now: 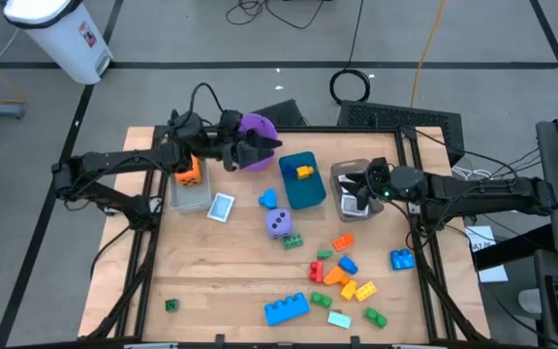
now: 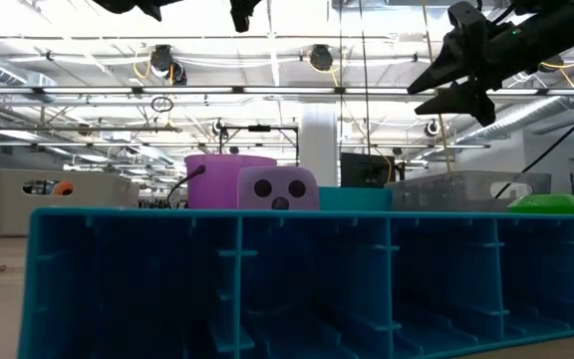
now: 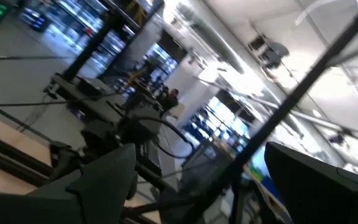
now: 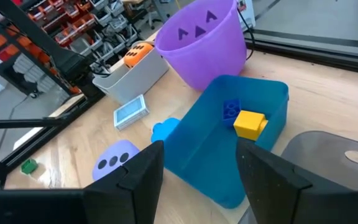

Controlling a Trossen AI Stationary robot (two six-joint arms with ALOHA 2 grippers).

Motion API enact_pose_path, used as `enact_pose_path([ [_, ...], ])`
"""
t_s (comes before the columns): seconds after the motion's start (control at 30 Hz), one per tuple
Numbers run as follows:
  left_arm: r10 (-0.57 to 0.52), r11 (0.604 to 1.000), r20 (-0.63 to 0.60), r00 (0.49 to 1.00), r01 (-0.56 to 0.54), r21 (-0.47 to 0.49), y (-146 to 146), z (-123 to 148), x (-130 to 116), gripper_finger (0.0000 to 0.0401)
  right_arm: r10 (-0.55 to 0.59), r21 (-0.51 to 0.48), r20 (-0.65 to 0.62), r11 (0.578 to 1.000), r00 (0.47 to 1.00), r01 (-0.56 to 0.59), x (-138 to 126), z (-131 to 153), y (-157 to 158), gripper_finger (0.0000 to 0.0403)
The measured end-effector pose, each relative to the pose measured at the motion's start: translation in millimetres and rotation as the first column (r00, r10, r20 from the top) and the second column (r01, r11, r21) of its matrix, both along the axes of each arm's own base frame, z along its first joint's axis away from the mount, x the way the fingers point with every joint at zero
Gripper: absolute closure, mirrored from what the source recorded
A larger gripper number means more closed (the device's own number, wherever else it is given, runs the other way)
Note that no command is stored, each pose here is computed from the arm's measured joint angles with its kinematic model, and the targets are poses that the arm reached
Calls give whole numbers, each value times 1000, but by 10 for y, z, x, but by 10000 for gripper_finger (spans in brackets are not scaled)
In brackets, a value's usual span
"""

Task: Pick & Place Toys
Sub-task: Put the blue game piece into the blue bin

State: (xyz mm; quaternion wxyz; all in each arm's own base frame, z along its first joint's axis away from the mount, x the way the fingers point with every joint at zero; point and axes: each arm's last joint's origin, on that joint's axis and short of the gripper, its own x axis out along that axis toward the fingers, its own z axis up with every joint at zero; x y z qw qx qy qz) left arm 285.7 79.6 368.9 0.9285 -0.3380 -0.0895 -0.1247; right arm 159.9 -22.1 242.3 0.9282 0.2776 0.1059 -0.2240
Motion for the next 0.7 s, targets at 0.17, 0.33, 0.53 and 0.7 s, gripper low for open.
enact_pose_path([
  [0.17,-87,996,-25,996,87,12,-151,-22,37,38,0,0,0,1000,1000,0,0,0,0,211],
  [0.33,-124,992,-169,978,126,0,-366,-172,108,38,0,1,0,1000,1000,0,0,0,0,208],
  [0.53,-67,997,-354,933,73,4,-601,-367,148,38,0,1,0,1000,1000,0,0,0,0,211],
  [0.7,-40,998,-400,916,55,27,-679,-418,150,38,0,1,0,1000,1000,0,0,0,0,208],
])
